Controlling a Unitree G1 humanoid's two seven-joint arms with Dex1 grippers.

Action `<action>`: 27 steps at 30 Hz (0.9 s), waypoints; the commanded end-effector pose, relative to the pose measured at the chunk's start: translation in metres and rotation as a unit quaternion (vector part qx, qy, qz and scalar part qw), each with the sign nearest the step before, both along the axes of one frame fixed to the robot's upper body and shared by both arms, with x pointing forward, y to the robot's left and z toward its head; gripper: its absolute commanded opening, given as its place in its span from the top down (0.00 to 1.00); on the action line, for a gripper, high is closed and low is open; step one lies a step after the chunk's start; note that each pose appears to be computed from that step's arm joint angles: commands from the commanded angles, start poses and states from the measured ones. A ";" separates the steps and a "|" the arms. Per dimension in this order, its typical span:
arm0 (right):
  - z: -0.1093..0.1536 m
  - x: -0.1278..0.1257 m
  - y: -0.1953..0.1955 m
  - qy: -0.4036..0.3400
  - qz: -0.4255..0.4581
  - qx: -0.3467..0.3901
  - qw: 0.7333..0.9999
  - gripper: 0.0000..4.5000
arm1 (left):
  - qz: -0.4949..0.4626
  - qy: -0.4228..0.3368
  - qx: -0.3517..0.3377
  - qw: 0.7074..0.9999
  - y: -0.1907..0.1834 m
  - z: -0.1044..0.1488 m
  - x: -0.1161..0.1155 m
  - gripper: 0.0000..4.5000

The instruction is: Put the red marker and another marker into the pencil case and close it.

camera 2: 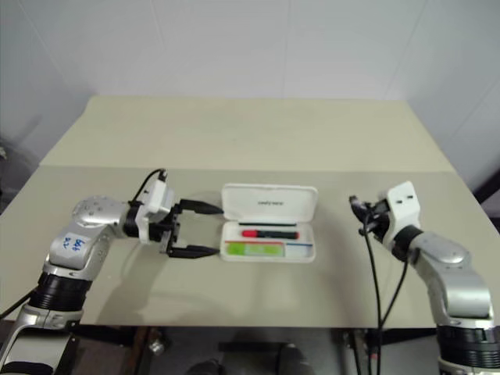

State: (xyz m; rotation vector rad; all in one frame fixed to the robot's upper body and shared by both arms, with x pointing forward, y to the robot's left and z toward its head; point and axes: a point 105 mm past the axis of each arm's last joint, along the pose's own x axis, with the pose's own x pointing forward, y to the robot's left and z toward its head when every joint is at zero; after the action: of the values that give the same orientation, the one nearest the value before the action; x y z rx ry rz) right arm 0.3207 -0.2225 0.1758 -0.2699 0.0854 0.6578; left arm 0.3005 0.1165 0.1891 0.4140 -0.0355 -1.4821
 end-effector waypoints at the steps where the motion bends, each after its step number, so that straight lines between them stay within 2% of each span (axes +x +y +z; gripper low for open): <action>1: 0.012 -0.026 0.042 -0.008 0.192 -0.043 0.980 0.92 | -0.010 -0.018 -0.003 1.000 0.003 0.002 -0.003 0.00; 5: 0.007 -0.022 0.070 -0.013 0.282 -0.091 0.955 0.92 | -0.007 -0.024 -0.006 1.000 0.006 -0.001 -0.003 0.00; 11: -0.012 -0.023 0.086 0.011 0.361 -0.128 0.924 0.92 | -0.002 -0.018 0.001 1.000 0.012 -0.008 -0.008 0.00; 16: -0.028 -0.015 0.079 0.030 0.368 -0.143 0.918 0.92 | 0.004 -0.020 0.005 1.000 0.015 -0.009 -0.011 0.00; 26: -0.041 -0.005 0.058 0.041 0.357 -0.170 0.918 0.92 | 0.012 -0.020 0.007 1.000 0.018 -0.010 -0.014 0.00; 27: -0.042 -0.006 0.057 0.046 0.358 -0.168 0.917 0.84 | 0.013 -0.021 0.008 1.000 0.018 -0.010 -0.014 0.00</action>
State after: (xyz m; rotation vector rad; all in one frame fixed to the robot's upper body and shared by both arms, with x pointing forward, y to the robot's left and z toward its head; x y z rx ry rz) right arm 0.3145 -0.1655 0.1256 -0.5889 0.2213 1.3796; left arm 0.2897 0.1338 0.1646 0.4207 0.0085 -1.4552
